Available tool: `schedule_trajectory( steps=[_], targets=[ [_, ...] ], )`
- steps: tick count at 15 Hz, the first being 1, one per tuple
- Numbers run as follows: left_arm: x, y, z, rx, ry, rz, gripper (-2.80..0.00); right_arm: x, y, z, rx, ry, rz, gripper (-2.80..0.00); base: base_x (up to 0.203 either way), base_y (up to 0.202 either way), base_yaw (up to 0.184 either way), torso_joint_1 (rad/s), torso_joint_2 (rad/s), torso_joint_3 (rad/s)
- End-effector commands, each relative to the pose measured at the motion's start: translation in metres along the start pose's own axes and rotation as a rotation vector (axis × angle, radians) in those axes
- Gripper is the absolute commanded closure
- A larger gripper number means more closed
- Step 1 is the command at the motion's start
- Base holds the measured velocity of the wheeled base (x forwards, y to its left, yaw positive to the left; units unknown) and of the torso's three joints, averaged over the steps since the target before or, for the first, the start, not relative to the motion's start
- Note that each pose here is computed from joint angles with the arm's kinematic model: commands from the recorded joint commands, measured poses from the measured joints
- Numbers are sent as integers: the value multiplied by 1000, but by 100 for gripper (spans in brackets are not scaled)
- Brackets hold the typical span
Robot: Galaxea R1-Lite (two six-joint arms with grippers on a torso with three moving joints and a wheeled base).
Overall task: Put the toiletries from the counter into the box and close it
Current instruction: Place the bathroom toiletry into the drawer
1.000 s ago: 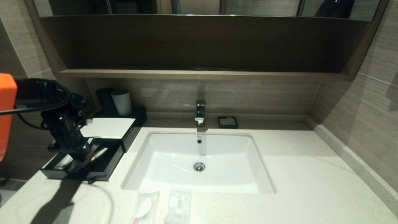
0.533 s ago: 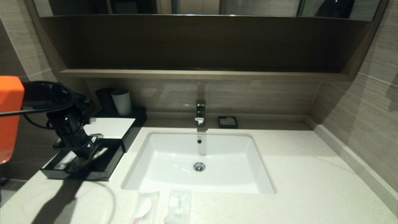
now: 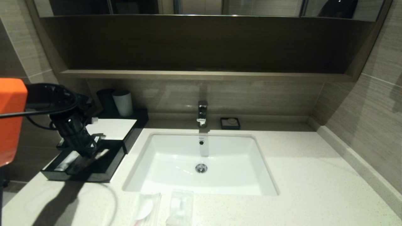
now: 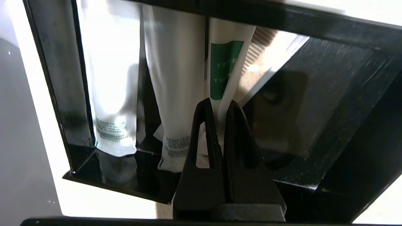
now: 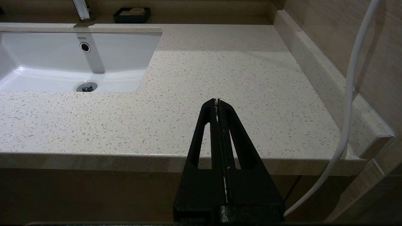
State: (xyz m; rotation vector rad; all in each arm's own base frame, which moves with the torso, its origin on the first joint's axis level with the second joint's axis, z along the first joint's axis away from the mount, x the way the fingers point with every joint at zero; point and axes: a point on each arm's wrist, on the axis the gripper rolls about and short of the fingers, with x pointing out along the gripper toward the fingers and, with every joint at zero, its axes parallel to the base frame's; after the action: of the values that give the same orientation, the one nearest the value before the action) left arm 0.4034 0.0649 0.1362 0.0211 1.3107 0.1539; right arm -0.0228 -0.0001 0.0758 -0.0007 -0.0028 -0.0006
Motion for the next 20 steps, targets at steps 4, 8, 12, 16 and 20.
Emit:
schedule_trajectory(
  steps=[4, 8, 12, 16, 20],
  targets=[
    [0, 0, 4, -2, -34, 4, 0, 0, 0, 0, -1, 1, 1, 0, 0, 0, 0, 0, 0, 0],
    [0, 0, 5, -3, -52, 8, 0, 0, 0, 0, 1, 0, 1, 0, 0, 0, 0, 0, 0, 0],
    [-5, 1, 4, -2, -57, 8, -280, 0, 0, 0, 1, 1, 1, 0, 0, 0, 0, 0, 0, 0],
    [-12, 1, 2, -4, -63, 9, -280, 0, 0, 0, -1, 1, 1, 0, 0, 0, 0, 0, 0, 0],
    [-35, 3, -1, -10, -114, 11, -280, 0, 0, 0, 1, 0, 1, 0, 0, 0, 0, 0, 0, 0]
  ],
)
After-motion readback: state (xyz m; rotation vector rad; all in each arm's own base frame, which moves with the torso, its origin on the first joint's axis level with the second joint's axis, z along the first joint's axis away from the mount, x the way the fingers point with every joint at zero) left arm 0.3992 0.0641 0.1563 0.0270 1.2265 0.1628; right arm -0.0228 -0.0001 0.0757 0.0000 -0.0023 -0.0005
